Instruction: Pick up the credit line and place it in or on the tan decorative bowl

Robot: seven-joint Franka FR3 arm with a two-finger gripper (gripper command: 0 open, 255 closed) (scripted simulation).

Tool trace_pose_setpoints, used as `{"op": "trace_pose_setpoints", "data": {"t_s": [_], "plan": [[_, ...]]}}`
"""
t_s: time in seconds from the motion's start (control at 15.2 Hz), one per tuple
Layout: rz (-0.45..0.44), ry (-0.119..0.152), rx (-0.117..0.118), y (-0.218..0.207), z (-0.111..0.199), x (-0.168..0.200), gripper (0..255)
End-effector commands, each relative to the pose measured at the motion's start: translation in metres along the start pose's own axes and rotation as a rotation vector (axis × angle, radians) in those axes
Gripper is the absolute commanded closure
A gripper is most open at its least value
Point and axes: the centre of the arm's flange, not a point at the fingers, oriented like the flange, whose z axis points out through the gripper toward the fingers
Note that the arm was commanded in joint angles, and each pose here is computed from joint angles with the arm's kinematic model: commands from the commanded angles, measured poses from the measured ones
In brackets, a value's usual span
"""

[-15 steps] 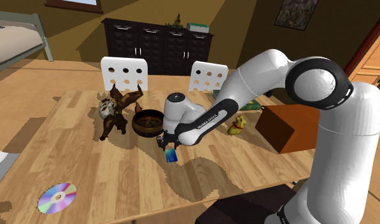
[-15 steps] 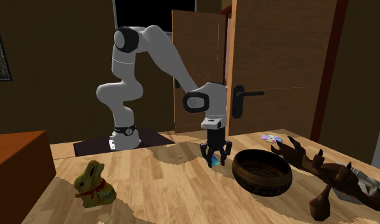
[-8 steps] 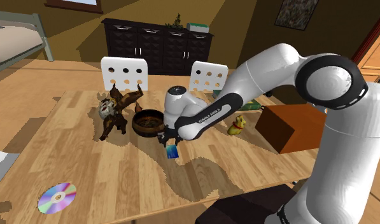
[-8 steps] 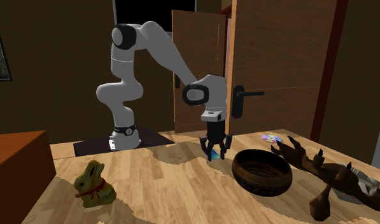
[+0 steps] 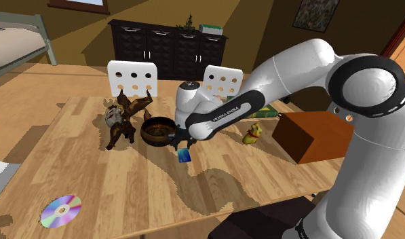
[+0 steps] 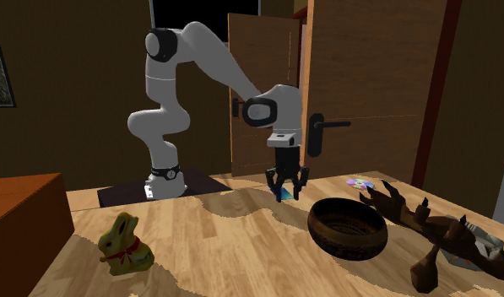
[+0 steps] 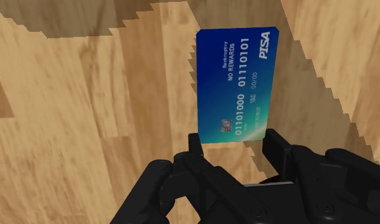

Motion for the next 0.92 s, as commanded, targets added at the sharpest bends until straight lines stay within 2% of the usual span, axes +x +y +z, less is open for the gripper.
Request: {"op": "trace_pose_setpoints", "data": {"t_s": [0.0,0.86], "plan": [[0.0,0.0,0.0,0.001,-0.011,0.001,255],[0.0,0.0,0.0,0.003,-0.079,0.011,255]]}}
